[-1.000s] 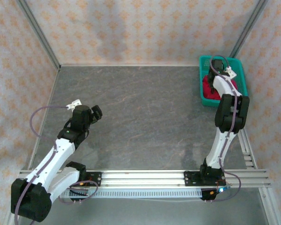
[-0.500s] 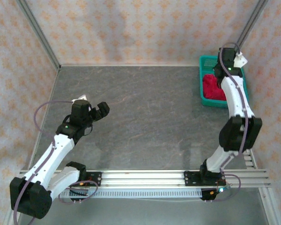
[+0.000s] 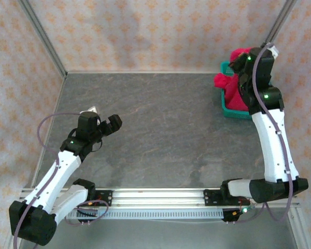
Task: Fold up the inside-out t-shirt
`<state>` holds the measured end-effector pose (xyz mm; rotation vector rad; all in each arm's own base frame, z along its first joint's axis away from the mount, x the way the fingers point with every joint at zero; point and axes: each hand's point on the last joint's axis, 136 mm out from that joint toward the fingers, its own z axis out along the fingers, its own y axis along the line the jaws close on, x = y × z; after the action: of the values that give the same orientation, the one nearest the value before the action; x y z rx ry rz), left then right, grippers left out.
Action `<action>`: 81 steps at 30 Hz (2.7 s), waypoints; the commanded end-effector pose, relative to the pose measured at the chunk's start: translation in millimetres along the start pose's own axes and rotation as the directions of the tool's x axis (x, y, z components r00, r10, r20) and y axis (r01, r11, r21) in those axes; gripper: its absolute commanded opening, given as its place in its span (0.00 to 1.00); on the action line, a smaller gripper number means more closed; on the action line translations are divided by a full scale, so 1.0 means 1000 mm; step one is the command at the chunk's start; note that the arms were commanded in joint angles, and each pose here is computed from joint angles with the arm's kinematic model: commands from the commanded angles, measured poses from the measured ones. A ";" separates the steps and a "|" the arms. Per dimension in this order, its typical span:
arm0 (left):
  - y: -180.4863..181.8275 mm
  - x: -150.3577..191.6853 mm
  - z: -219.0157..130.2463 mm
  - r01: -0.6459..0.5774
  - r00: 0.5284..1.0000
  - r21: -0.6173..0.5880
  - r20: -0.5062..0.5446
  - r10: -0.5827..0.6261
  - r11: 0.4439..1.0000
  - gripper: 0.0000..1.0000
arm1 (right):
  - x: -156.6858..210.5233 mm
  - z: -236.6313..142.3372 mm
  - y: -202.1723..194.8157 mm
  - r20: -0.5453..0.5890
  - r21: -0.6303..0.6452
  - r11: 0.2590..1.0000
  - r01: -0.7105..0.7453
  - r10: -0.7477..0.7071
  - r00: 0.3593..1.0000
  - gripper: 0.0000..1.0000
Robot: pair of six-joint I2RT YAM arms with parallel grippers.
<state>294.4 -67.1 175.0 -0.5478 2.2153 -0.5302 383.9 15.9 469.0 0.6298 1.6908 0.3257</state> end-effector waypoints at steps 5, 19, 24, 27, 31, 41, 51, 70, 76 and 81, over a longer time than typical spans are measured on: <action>-0.023 -0.006 0.005 0.005 1.000 0.079 -0.015 -0.004 0.997 0.98 | -0.025 -0.099 0.149 0.031 -0.566 0.816 0.120 -0.125 0.992 0.00; -0.019 -0.002 0.010 -0.009 0.999 0.061 -0.032 0.011 0.998 0.98 | 0.077 -0.090 0.218 -0.171 -0.751 0.660 0.029 -0.237 0.956 0.00; -0.010 0.003 0.008 -0.037 0.998 0.018 -0.047 0.038 0.999 0.97 | 0.147 0.014 0.141 -0.201 -0.374 0.893 0.251 -0.343 0.918 0.00; 0.001 0.010 0.007 -0.062 0.995 -0.027 -0.074 0.059 0.998 0.96 | 0.155 0.061 0.069 -0.220 -0.061 0.939 0.338 -0.343 0.913 0.00; 0.013 0.017 0.009 -0.076 0.993 -0.076 -0.096 0.068 0.994 0.92 | 0.157 0.084 0.000 -0.263 0.159 0.937 0.311 -0.264 0.928 0.00; 0.016 0.046 0.046 -0.046 0.979 -0.082 -0.200 0.029 0.996 0.81 | 0.240 0.062 -0.031 -0.559 0.050 0.937 0.347 -0.261 0.787 0.67; -0.028 0.080 0.094 -0.101 0.952 -0.039 -0.293 0.086 0.994 0.75 | 0.338 0.005 -0.100 -0.724 0.024 0.947 0.322 -0.206 0.659 0.68; -0.033 0.023 0.054 -0.163 0.983 -0.179 -0.119 0.143 0.970 0.00 | 0.452 -0.057 -0.097 -0.845 -0.029 0.992 0.124 -0.091 0.527 0.64; -0.018 0.018 0.042 -0.166 0.985 -0.226 -0.083 0.150 0.960 0.00 | 0.481 -0.090 -0.081 -0.862 -0.161 0.983 0.091 -0.185 0.472 0.64; -0.015 0.022 0.051 -0.186 0.980 -0.253 -0.123 0.160 0.949 0.00 | 0.516 -0.108 -0.065 -0.882 -0.216 0.970 0.109 -0.242 0.405 0.65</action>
<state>325.3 -114.3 147.3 -0.4640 2.3881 -0.2838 206.1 250.4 39.9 0.1167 2.7655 0.6685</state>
